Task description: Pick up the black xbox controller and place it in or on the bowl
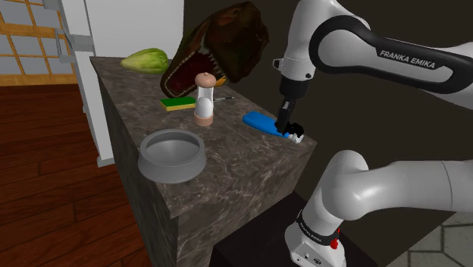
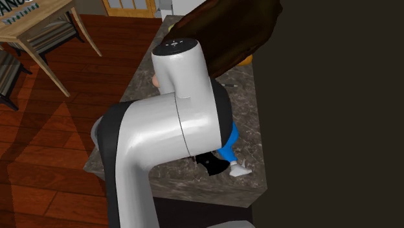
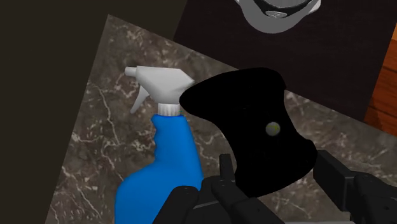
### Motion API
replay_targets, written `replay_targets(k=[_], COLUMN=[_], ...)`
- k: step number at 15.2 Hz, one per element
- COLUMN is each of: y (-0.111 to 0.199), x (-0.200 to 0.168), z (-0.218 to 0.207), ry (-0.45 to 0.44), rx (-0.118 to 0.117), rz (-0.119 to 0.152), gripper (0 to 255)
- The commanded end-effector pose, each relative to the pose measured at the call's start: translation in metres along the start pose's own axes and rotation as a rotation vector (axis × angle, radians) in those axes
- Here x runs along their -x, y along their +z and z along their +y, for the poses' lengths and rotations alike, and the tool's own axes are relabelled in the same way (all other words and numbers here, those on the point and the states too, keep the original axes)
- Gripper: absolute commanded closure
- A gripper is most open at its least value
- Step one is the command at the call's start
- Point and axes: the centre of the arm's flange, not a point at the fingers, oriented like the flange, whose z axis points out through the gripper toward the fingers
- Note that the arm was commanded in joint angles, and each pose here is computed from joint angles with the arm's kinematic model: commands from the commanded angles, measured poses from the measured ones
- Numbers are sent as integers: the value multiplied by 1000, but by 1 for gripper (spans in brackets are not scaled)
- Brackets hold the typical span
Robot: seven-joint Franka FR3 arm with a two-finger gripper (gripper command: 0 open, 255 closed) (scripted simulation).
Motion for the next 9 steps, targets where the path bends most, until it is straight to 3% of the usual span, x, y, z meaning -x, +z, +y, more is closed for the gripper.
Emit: replay_targets(k=[1,9], y=[-12,-53], x=[1,4], z=[1,6], ry=[0,0], rx=[0,0], rz=[0,0], gripper=[255,255])
